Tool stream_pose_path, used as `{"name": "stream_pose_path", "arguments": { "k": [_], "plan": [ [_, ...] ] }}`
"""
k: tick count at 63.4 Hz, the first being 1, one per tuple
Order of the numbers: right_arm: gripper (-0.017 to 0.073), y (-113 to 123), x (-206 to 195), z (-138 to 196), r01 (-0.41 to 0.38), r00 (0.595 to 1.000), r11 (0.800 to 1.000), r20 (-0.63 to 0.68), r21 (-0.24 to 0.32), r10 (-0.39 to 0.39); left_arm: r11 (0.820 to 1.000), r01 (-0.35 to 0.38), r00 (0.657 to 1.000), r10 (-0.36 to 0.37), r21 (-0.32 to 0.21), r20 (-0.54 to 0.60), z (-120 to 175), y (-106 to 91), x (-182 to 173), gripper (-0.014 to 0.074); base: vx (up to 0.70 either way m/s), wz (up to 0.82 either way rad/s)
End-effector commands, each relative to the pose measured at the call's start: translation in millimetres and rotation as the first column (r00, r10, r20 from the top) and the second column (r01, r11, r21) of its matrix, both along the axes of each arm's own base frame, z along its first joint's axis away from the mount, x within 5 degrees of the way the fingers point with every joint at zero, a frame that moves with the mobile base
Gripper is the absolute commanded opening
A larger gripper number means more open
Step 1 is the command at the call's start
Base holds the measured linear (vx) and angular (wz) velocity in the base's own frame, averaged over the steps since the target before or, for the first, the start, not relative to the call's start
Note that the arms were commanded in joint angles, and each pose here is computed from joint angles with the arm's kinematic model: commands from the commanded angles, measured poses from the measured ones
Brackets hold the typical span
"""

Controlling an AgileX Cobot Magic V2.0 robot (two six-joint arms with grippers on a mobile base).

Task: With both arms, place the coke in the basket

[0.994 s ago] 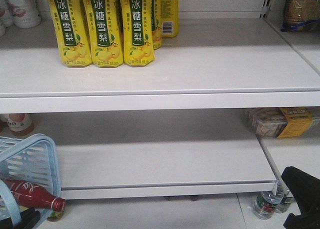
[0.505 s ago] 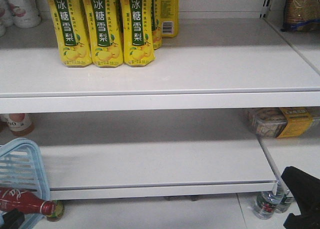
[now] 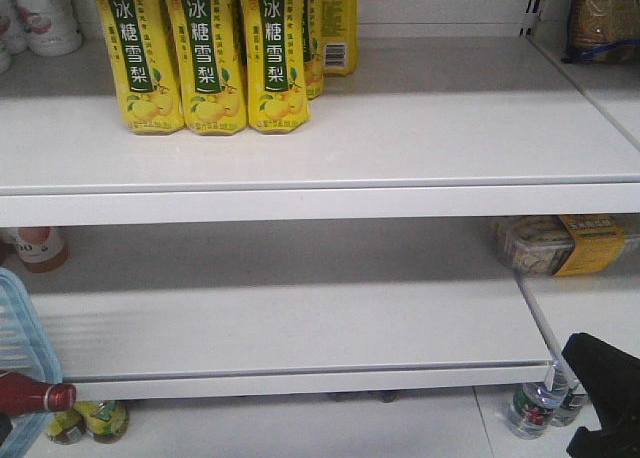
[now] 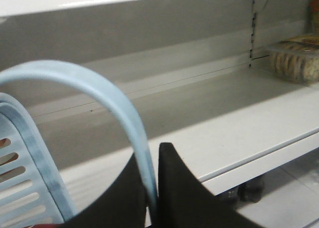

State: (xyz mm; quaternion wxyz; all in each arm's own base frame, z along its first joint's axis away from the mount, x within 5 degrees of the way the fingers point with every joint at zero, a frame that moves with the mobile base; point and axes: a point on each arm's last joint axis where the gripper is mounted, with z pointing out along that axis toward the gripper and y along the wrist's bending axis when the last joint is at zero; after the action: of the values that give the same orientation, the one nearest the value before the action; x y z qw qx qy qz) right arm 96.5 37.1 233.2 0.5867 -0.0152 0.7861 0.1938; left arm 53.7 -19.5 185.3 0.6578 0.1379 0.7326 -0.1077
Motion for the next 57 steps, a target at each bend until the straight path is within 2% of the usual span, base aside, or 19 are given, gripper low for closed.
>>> {"name": "stream_pose_path", "arguments": {
  "k": [1,17,39,48,57],
  "plan": [
    [-0.0005,2,1,9,-0.014,1.0,0.999,0.01,0.033,0.013,0.999,-0.034,0.987,0.027,0.043,0.157,9,2.2,0,-0.0007,0.0,0.0],
    [-0.0005,2,1,9,-0.014,1.0,0.999,0.01,0.033,0.013,0.987,-0.151,0.979,0.142,0.05,0.146,8,8.6,2,-0.0007,0.0,0.0],
    [-0.0005,2,1,9,-0.014,1.0,0.999,0.01,0.033,0.013,0.945,-0.325,0.938,0.315,0.05,0.146,8,18.7,3,-0.0006,0.0,0.0],
    [-0.0005,2,1,9,-0.014,1.0,0.999,0.01,0.033,0.013,0.926,-0.375,0.92,0.365,0.05,0.146,8,21.7,3,-0.0006,0.0,0.0],
    [-0.0005,2,1,9,-0.014,1.0,0.999,0.01,0.033,0.013,0.918,-0.394,0.912,0.383,0.05,0.146,8,22.9,3,-0.0006,0.0,0.0]
  ]
}}
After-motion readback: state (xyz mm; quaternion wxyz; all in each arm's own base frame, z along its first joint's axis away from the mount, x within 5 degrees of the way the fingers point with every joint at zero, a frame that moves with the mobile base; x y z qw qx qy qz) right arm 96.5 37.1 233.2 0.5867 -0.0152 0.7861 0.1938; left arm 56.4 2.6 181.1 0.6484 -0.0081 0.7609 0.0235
